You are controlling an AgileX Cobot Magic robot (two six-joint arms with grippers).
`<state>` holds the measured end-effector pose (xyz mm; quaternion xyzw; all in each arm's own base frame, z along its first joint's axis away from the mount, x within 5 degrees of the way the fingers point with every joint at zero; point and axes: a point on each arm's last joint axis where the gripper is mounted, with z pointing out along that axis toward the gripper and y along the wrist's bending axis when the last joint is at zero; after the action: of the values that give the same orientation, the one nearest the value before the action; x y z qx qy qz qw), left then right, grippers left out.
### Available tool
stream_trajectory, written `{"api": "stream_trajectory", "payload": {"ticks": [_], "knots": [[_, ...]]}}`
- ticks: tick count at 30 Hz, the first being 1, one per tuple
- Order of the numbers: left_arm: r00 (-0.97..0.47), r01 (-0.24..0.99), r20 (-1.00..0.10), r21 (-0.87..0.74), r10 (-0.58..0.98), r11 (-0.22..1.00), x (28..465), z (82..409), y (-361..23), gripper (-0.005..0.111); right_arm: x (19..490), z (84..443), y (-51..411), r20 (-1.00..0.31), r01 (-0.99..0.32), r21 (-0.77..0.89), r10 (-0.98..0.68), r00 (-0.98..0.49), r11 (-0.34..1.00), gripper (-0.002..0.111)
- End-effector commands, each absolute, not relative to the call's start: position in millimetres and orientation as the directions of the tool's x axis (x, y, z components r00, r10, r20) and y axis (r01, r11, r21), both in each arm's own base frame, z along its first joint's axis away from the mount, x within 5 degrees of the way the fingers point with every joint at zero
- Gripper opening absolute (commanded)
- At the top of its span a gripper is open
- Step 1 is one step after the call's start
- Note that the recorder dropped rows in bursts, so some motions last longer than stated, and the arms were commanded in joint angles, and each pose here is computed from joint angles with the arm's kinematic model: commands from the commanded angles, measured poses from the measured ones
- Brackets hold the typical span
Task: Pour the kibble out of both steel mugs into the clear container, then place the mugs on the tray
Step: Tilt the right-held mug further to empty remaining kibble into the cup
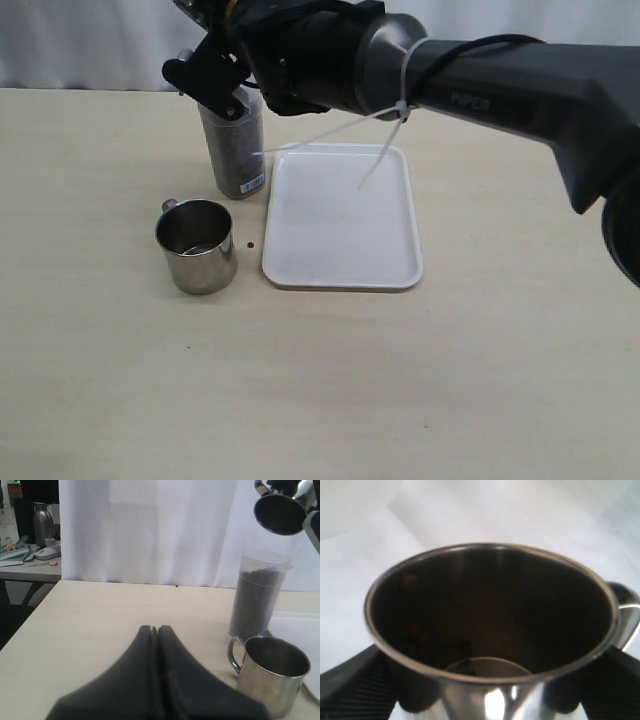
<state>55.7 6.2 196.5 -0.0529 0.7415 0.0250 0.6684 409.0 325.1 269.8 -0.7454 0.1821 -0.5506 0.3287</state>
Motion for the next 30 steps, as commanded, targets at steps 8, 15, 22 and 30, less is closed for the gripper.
{"api": "stream_trajectory", "payload": {"ticks": [8, 15, 22, 30], "knots": [[-0.09, -0.108, -0.995, -0.034, -0.044, 0.994, 55.8, 196.7, 5.9, 0.0, 406.0, 285.1, 328.4, 0.716, 0.129, -0.684, -0.628, 0.306, -0.718, 0.005], [-0.09, -0.108, -0.995, -0.034, -0.044, 0.994, 55.8, 196.7, 5.9, 0.0, 404.6, 281.1, 327.9, 0.756, 0.131, -0.639, -0.586, 0.292, -0.758, 0.005], [-0.097, -0.108, -0.994, -0.034, -0.044, 0.994, 55.7, 196.1, 5.9, 0.0, 404.7, 281.2, 327.7, 0.763, 0.132, -0.63, -0.578, 0.289, -0.765, 0.005], [-0.097, -0.108, -0.994, -0.034, -0.044, 0.994, 55.7, 196.1, 5.9, 0.0, 404.1, 276.2, 327.0, 0.735, 0.099, -0.656, -0.602, 0.312, -0.748, 0.005]]}}
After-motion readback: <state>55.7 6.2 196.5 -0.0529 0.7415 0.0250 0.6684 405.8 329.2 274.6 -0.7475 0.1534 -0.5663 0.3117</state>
